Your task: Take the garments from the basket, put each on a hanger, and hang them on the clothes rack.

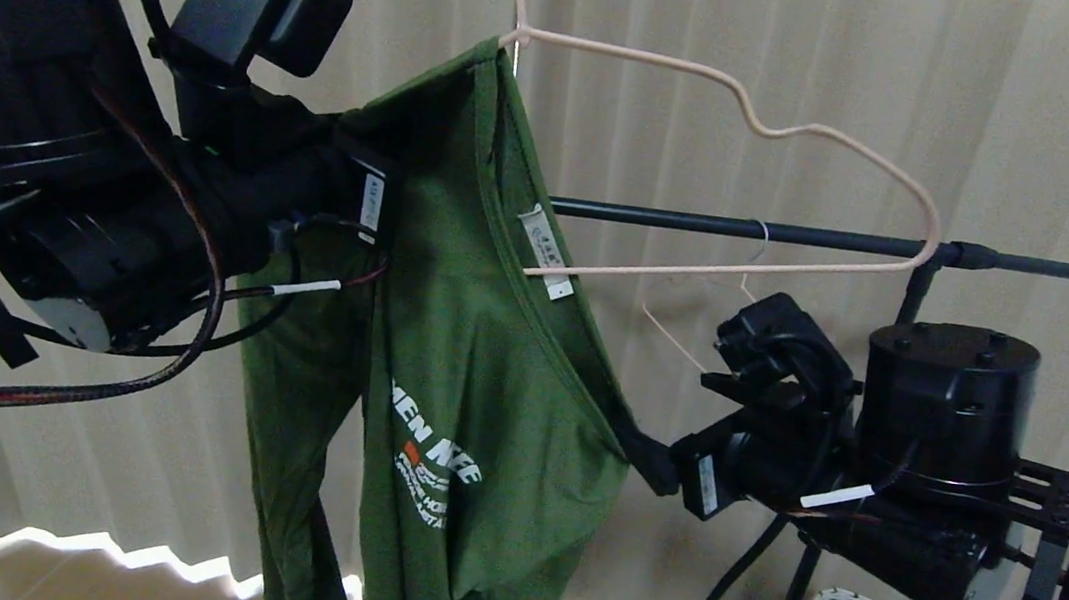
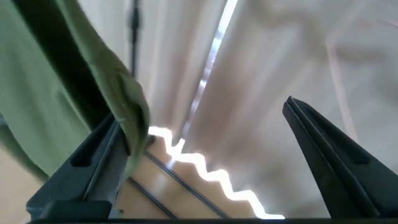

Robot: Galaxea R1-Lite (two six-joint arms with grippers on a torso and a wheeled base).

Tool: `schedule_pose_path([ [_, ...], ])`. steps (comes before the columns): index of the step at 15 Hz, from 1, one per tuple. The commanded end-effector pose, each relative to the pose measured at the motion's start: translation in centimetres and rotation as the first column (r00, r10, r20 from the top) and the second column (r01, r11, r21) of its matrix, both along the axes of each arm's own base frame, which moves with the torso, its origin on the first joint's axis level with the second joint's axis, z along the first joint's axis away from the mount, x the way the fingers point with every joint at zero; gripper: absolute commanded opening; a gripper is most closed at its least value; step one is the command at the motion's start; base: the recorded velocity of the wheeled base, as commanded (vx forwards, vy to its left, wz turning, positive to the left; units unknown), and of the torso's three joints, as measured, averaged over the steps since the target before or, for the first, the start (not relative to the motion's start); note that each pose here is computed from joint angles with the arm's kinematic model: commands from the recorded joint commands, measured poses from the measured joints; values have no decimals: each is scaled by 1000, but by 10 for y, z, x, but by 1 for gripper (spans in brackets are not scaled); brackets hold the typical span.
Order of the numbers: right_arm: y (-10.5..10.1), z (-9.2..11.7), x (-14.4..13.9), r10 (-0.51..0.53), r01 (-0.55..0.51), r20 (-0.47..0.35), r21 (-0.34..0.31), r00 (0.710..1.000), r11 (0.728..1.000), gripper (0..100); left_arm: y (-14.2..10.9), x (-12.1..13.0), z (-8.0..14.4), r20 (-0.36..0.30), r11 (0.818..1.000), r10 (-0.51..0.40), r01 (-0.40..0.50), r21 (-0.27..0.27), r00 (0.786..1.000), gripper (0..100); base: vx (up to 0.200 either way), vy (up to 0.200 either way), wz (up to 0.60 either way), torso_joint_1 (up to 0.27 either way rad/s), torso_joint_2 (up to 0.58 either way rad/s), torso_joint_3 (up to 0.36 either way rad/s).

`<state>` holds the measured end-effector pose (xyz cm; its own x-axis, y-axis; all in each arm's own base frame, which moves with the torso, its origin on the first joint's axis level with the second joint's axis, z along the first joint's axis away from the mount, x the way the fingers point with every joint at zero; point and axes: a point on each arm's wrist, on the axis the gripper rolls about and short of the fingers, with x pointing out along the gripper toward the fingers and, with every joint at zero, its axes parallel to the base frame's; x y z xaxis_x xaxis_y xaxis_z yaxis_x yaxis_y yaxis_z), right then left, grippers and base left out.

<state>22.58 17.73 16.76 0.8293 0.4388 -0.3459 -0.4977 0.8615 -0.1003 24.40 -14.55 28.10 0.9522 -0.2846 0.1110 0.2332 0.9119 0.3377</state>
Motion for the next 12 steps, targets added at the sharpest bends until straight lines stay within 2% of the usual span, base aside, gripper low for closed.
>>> schedule_pose_path([
  [1,-18,5,-5,-38,38,15,5,999,999,100,8,8,-5,-9,999,42,-42,23,999,0,0,0,0,0,0,0],
  [2,-46,4,-8,-105,105,28,-28,994,994,100,18,15,-9,13,993,88,-88,74,996,0,0,0,0,0,0,0],
  [4,-66,7,-8,-171,173,40,-24,984,985,100,24,16,-16,45,982,115,-121,147,992,0,0,0,0,0,0,0],
  [5,-69,9,-8,-182,183,45,-20,982,983,100,27,16,-18,55,977,125,-132,169,991,0,0,0,0,0,0,0],
  [6,-76,12,-6,-211,212,57,-12,976,977,100,33,16,-26,87,956,149,-166,243,985,0,0,0,0,0,0,0],
  [8,-80,16,-5,-226,227,69,-2,972,974,100,40,16,-34,116,928,175,-203,313,978,0,0,0,0,0,0,0],
  [9,-81,19,-7,-224,224,78,8,971,975,100,46,19,-42,128,903,197,-231,363,972,0,0,0,0,0,0,0],
  [11,-82,25,-9,-219,217,96,26,971,976,100,49,22,-48,139,885,210,-248,395,968,0,0,0,0,0,0,0],
  [12,-81,29,-12,-204,201,107,38,973,979,100,49,23,-50,137,882,211,-249,401,968,0,0,0,0,0,0,0],
])
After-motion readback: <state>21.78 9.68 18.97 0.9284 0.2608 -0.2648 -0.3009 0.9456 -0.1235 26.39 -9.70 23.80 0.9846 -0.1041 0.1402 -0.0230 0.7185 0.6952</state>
